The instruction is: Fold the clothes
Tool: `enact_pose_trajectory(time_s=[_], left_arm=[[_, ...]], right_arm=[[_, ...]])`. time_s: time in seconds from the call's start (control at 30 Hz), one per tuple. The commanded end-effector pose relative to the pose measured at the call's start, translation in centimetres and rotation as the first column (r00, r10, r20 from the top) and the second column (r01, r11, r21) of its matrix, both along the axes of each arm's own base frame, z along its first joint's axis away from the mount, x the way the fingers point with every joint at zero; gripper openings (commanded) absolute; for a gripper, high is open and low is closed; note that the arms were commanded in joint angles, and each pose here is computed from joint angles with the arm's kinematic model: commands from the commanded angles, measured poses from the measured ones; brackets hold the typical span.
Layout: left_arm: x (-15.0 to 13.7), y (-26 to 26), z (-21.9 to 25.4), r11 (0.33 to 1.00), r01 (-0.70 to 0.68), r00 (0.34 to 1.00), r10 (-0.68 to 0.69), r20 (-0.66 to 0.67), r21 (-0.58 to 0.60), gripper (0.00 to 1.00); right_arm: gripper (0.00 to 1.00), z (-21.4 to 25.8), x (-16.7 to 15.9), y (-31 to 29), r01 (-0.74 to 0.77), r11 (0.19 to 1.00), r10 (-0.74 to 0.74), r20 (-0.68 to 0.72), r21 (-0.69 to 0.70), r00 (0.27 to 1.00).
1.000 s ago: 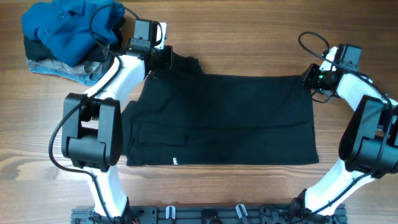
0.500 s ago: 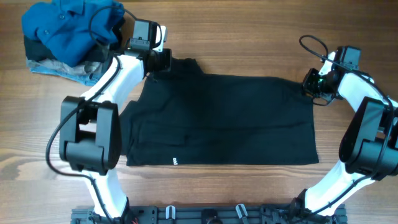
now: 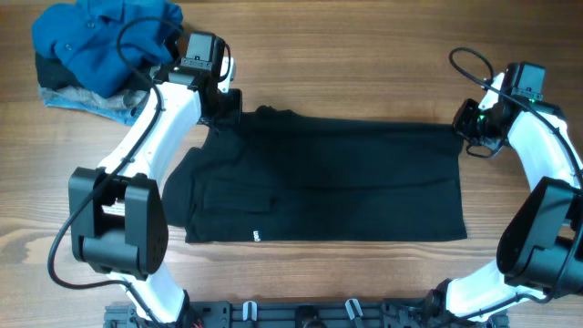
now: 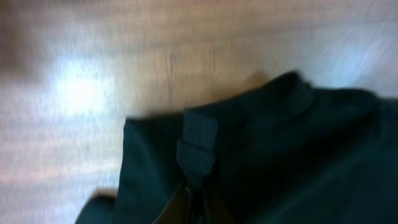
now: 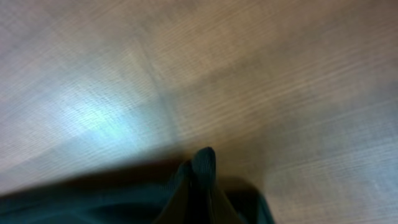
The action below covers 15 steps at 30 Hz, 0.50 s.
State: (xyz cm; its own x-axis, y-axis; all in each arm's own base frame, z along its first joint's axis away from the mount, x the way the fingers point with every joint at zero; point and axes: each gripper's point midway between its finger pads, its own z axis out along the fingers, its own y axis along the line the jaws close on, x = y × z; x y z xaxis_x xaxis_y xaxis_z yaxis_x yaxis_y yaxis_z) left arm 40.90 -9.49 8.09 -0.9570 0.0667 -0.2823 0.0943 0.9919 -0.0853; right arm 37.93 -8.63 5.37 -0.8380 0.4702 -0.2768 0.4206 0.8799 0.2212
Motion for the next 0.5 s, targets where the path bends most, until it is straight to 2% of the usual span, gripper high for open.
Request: enact_pose_trajectory(time_s=[0.0, 0.23, 0.37, 0.43, 0.47], left_arm=[[-1.9, 0.6, 0.1, 1.000, -0.006, 0.997, 0.008, -0.074, 0.021, 0.04], [-6.3, 1.5, -1.4, 0.998, 0.000, 0.969, 0.014, -0.247, 0.058, 0.04], [-8.3, 1.8, -1.9, 0.998, -0.017, 0.947, 0.038, -0.319, 0.067, 0.04], [-9.0, 2.0, -2.0, 0.997, -0.016, 0.938, 0.040, -0.346, 0.073, 0.04], [-9.4, 2.1, -2.0, 0.997, -0.014, 0.932, 0.041, -0.361, 0.076, 0.04]], right_arm=[[0.04, -0.1, -1.9, -1.6, 0.039, 0.995, -0.046, -0.073, -0.091, 0.996], [0.05, -0.6, -4.2, -2.0, 0.043, 0.991, -0.065, -0.173, -0.127, 0.983], [0.14, -0.7, -5.0, -2.3, 0.042, 0.988, -0.073, -0.204, -0.149, 0.976], [0.04, -0.7, -5.0, -2.3, 0.043, 0.988, -0.073, -0.206, -0.149, 0.976], [0.04, -0.8, -5.1, -2.3, 0.042, 0.988, -0.073, -0.208, -0.148, 0.975]])
